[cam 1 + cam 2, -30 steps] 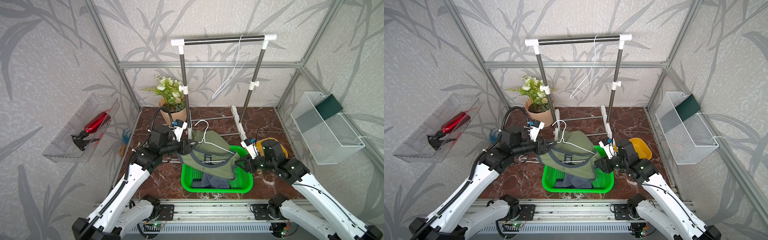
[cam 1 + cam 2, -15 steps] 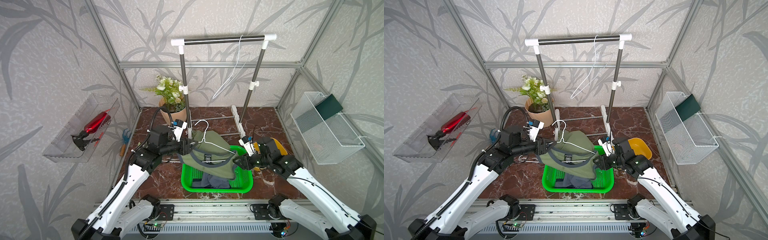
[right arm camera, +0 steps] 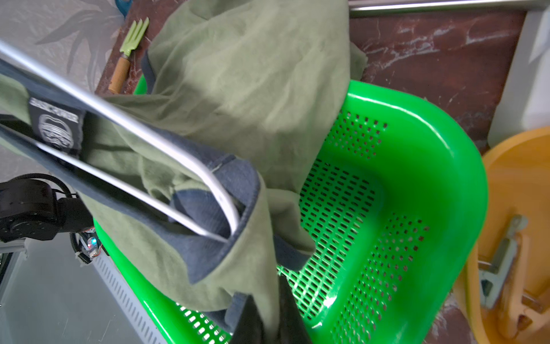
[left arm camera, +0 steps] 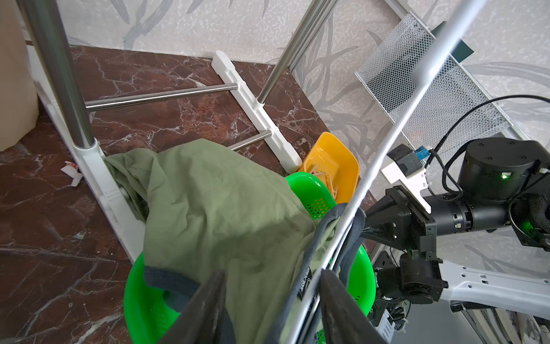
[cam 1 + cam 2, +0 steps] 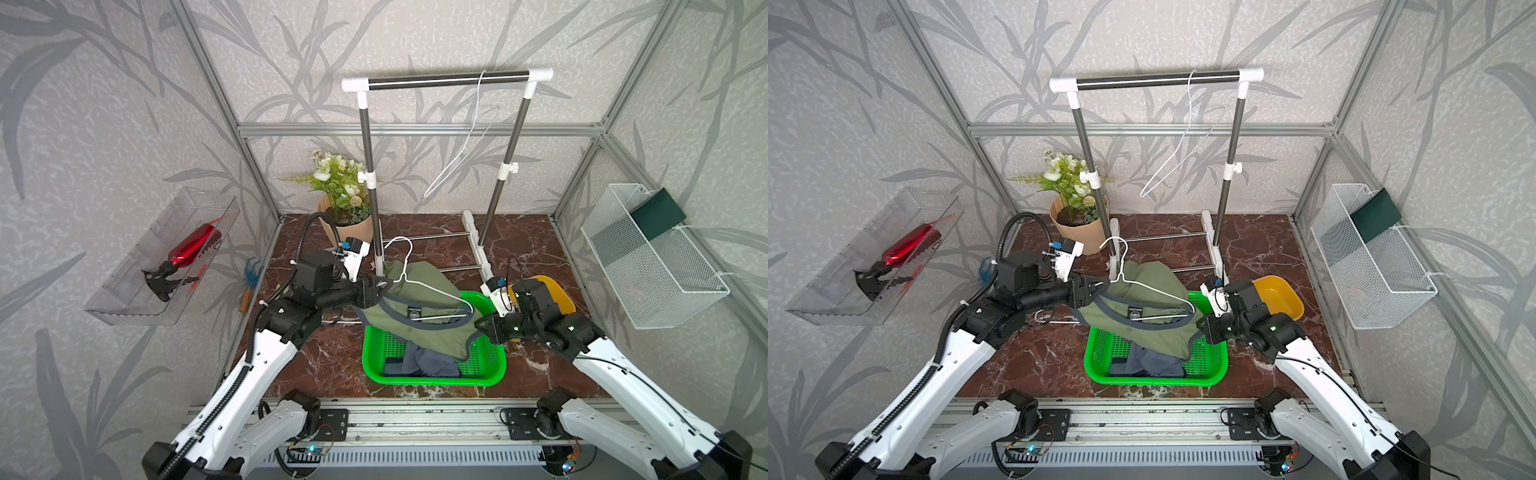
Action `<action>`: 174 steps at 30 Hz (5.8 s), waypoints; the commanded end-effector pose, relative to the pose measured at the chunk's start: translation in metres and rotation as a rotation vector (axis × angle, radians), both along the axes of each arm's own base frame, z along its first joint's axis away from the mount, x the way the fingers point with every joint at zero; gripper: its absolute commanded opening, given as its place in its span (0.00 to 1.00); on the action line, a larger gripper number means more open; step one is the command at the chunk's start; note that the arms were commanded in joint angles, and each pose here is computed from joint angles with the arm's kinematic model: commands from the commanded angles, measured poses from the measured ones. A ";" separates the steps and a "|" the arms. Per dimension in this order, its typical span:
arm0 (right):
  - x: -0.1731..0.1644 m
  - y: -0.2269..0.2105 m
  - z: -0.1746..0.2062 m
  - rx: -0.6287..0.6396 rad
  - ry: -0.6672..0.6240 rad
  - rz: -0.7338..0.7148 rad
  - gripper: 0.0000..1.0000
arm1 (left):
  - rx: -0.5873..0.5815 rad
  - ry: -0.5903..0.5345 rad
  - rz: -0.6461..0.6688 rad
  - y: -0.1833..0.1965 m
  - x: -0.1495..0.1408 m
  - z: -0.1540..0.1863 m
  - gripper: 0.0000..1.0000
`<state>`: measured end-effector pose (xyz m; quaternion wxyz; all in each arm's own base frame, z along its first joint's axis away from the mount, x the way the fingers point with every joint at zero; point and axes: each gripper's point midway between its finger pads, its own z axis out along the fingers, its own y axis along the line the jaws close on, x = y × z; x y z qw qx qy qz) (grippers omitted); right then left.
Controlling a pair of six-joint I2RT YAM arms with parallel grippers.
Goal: Remove the clothespins securing tank tops to the hanger
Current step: Remove the tank top from the hanger, then place the hanger on the clothesline.
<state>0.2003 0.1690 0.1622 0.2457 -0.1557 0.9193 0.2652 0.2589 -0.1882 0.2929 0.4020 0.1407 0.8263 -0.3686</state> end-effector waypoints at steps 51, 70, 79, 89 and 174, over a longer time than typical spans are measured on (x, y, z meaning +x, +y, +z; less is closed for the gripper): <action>-0.028 0.107 0.151 0.396 -0.202 0.555 0.02 | -0.277 0.063 -0.419 -0.063 -0.016 0.024 0.00; -0.037 0.063 0.143 0.272 -0.158 0.375 0.00 | -0.129 0.100 -0.251 -0.050 0.001 -0.020 0.20; -0.036 0.059 0.139 0.296 -0.143 0.345 0.00 | -0.137 0.098 -0.257 -0.051 0.001 -0.018 0.52; -0.029 0.062 0.133 0.297 -0.129 0.330 0.00 | -0.146 0.074 -0.274 -0.049 -0.007 -0.007 0.74; 0.271 -0.080 0.411 -0.235 -1.018 -0.562 0.00 | 0.064 0.214 0.223 0.019 0.018 -0.081 0.68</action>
